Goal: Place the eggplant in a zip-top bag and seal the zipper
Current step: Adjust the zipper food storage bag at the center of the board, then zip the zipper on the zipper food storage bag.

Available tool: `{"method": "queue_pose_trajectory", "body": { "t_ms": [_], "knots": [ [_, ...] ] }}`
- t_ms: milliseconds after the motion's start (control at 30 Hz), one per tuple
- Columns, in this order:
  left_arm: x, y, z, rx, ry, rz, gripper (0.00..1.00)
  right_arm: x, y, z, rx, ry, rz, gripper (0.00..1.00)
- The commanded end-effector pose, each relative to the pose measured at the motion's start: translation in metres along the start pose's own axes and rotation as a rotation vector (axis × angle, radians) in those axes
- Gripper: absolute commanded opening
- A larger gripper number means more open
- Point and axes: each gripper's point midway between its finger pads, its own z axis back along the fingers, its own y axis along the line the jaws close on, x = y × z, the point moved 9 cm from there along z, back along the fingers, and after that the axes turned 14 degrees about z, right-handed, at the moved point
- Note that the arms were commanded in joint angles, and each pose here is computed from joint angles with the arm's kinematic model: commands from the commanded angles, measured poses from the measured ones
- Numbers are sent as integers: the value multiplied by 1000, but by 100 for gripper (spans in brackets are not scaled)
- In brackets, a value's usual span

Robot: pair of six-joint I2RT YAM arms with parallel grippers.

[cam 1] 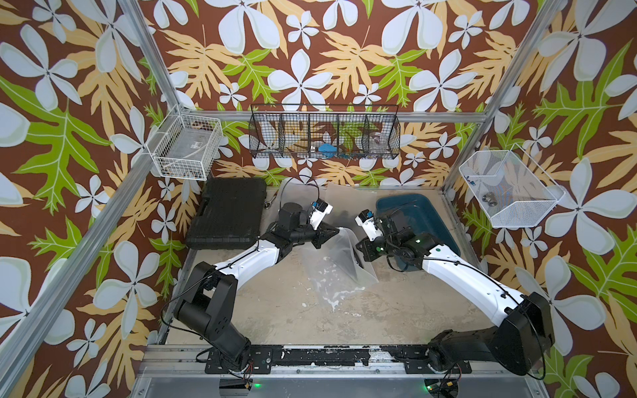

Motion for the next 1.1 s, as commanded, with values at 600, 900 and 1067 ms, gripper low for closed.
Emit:
{"method": "queue_pose_trajectory", "body": {
  "t_ms": [600,900,1067],
  "knots": [
    [6,-14,18,52,43,32,0,60,4,62,-92,-251,168,39],
    [4,-16,19,33,48,28,0,82,9,37,-14,-283,242,39],
    [4,-16,19,34,48,26,0,80,13,21,36,-256,263,36]
  ]
}}
